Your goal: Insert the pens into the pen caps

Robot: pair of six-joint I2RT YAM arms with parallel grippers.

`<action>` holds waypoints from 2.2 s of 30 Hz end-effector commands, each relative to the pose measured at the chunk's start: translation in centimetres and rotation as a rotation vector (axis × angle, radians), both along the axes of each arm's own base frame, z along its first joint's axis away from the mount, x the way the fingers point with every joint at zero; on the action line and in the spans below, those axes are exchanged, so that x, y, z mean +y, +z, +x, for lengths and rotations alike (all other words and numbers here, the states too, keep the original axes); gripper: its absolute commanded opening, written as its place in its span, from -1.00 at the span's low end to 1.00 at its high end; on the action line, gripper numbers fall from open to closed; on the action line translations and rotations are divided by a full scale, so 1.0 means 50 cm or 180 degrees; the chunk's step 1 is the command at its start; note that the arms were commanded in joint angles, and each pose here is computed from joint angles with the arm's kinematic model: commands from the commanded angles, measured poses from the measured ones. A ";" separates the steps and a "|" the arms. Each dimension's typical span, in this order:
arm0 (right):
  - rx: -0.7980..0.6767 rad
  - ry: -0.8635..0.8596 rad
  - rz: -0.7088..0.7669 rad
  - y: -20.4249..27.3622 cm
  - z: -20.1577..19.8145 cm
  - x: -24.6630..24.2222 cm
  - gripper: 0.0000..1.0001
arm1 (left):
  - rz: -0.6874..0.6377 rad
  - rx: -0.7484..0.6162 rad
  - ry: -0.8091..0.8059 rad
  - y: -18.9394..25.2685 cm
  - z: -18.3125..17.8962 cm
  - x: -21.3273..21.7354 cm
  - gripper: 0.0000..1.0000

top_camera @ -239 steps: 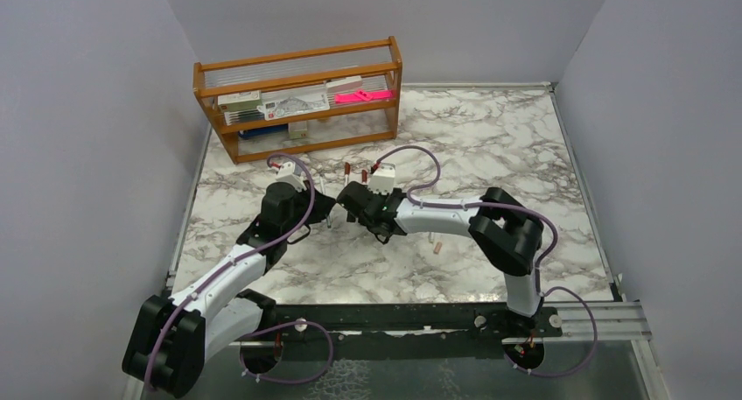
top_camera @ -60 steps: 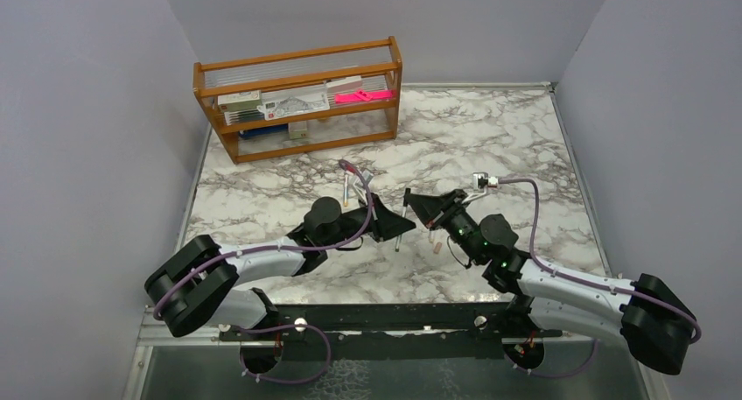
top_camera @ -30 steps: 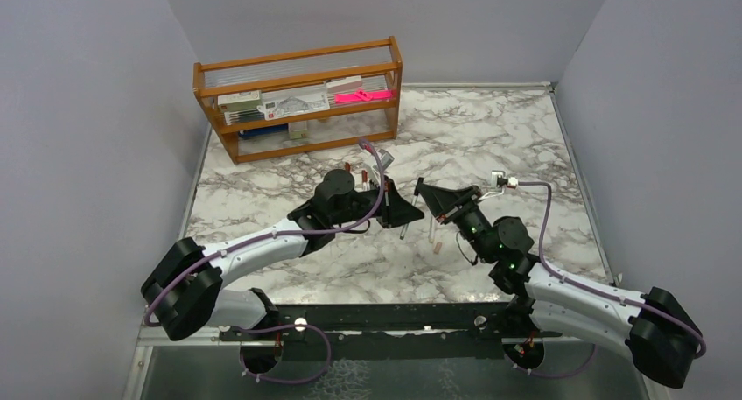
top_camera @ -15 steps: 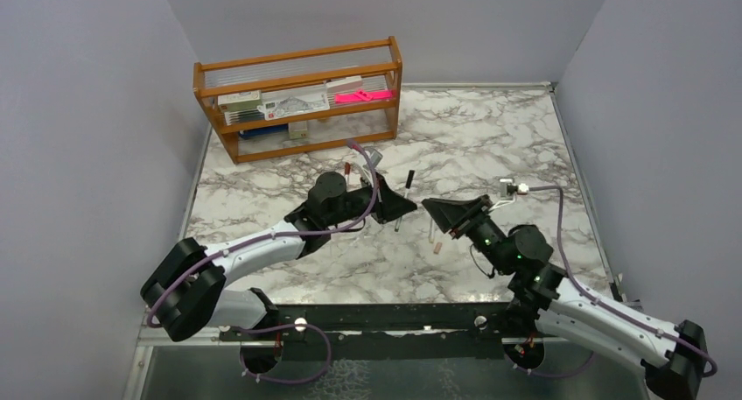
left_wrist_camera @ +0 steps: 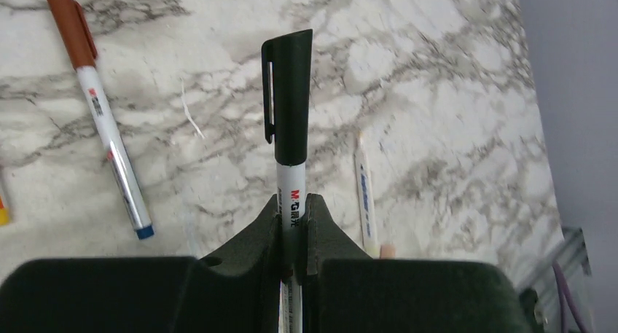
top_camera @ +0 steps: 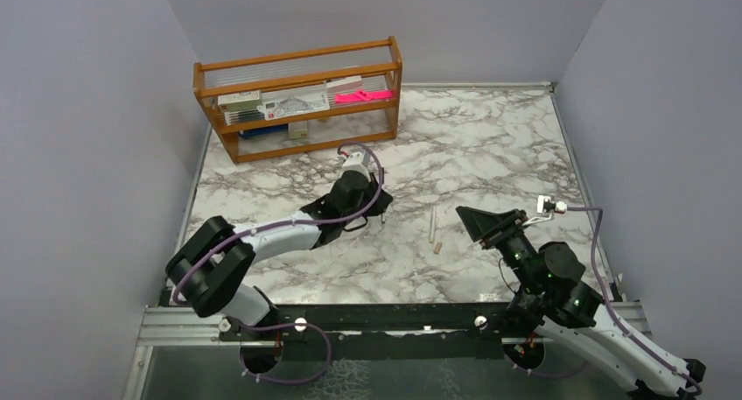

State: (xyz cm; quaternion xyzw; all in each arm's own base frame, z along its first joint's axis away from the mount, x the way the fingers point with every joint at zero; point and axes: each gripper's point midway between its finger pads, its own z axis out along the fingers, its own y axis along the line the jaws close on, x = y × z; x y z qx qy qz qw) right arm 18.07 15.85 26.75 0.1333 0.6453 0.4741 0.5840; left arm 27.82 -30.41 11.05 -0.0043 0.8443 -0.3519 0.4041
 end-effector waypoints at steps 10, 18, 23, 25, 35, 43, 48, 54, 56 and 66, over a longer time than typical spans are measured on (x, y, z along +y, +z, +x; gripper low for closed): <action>0.0472 -0.0026 -0.0355 -0.091 -0.004 -0.006 -0.25 | 0.0751 0.0581 0.1010 -0.115 0.150 0.042 -0.95; 0.0587 -0.0017 -0.0472 -0.129 -0.008 -0.009 -0.26 | 0.0846 0.0703 0.0751 -0.172 0.146 0.023 -0.75; 0.0974 -0.0212 -0.1010 -0.202 -0.001 -0.031 -0.26 | 0.0895 0.0677 0.0730 -0.177 0.150 0.030 -0.41; 0.1309 -0.0437 -0.1409 -0.250 0.005 -0.056 -0.22 | 0.0878 0.0641 0.0724 -0.167 0.151 0.033 -0.37; 0.1779 -0.0413 -0.2416 -0.352 0.058 0.005 -0.07 | 0.0404 0.0228 0.0388 -0.001 0.135 0.001 -0.22; 0.1864 -0.0447 -0.2882 -0.392 0.116 0.057 -0.16 | 0.0329 -0.0066 0.0393 0.092 0.081 0.055 -0.21; 0.1914 -0.0415 -0.2962 -0.431 0.134 0.069 -0.17 | 0.0425 -0.0062 0.0427 0.084 0.037 0.103 -0.21; 0.2000 -0.0400 -0.3099 -0.464 0.153 0.077 -0.35 | 0.0445 -0.0070 0.0452 0.068 0.000 0.140 -0.21; 0.2043 -0.0378 -0.3133 -0.475 0.154 0.081 -0.49 | 0.0452 -0.0056 0.0446 0.061 -0.006 0.145 -0.21; 0.2101 -0.0071 -0.2790 -0.475 0.131 0.118 -0.98 | 0.0336 0.0004 0.0344 0.047 -0.014 0.128 -0.23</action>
